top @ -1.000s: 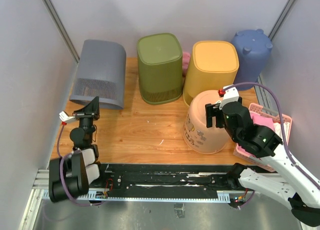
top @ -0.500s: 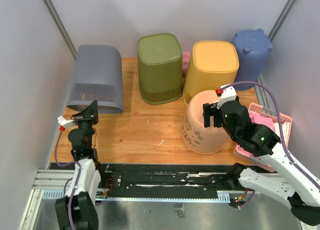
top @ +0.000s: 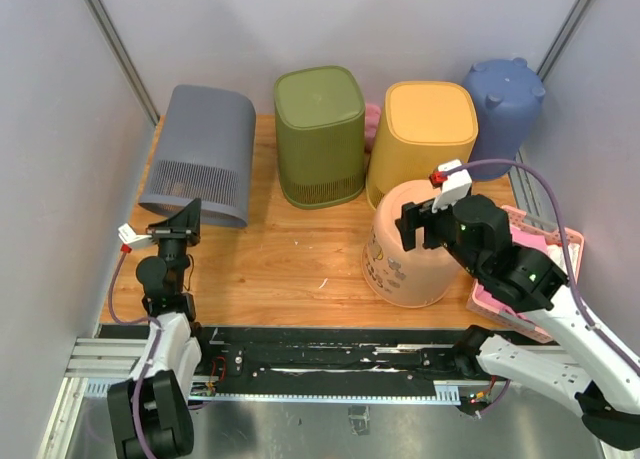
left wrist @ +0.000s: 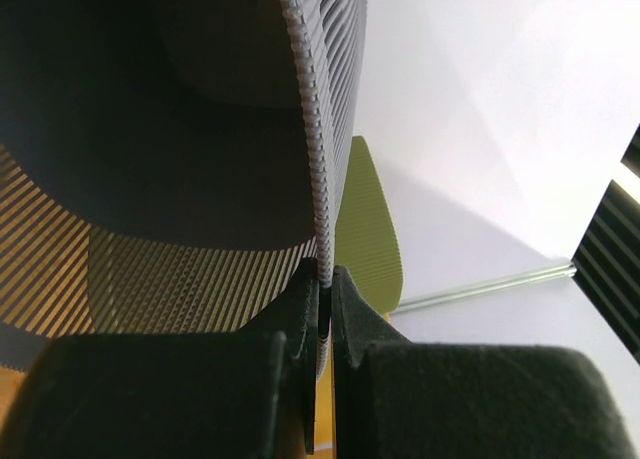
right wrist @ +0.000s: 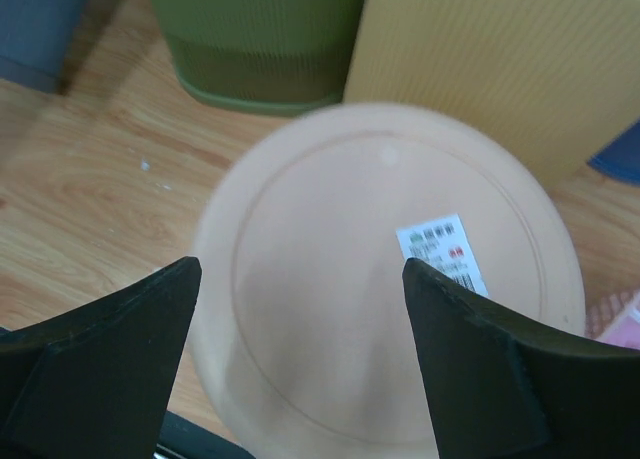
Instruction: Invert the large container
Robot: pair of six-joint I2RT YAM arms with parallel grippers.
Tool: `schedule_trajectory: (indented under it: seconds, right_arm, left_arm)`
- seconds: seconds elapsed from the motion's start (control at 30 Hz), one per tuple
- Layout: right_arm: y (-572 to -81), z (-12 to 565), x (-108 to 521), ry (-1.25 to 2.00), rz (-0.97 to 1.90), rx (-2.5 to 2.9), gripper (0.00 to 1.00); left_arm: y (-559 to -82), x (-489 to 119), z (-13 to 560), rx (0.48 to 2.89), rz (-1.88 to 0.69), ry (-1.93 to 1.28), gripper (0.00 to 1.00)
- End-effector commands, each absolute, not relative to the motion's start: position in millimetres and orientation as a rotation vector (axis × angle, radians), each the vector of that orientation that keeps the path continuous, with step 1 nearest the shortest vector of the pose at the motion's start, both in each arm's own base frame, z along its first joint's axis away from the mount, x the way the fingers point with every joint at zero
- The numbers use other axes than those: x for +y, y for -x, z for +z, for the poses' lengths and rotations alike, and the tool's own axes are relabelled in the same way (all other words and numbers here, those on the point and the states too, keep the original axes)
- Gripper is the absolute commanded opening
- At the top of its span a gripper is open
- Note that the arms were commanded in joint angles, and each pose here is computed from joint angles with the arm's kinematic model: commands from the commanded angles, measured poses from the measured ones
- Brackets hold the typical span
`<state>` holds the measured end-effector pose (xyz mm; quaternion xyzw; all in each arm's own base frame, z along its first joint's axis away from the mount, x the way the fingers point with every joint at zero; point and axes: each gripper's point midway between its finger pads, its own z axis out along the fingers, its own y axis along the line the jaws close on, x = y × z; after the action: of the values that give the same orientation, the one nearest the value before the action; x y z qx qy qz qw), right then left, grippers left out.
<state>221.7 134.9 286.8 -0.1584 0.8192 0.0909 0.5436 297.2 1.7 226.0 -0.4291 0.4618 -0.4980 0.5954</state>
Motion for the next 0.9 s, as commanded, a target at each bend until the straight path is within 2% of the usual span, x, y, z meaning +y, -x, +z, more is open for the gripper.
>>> schedule_trajectory:
  seconds: [0.0, 0.17, 0.47, 0.87]
  right_arm:
    - [-226, 360, 178, 0.461, 0.457, 1.684, 0.84]
    - [-229, 386, 239, 0.577, 0.692, 1.561, 0.84]
    - [-232, 357, 318, 0.781, 0.764, 1.608, 0.83]
    - [-248, 296, 328, 0.803, 0.667, 1.773, 0.83]
  left_arm:
    - [-277, -13, 111, 1.382, -1.057, 1.243, 0.0]
    - [-265, -10, 86, 1.448, -0.977, 1.349, 0.0]
    - [-253, -12, 59, 1.516, -0.936, 1.468, 0.0]
    - [-209, -6, 19, 1.691, -0.664, 1.842, 0.0]
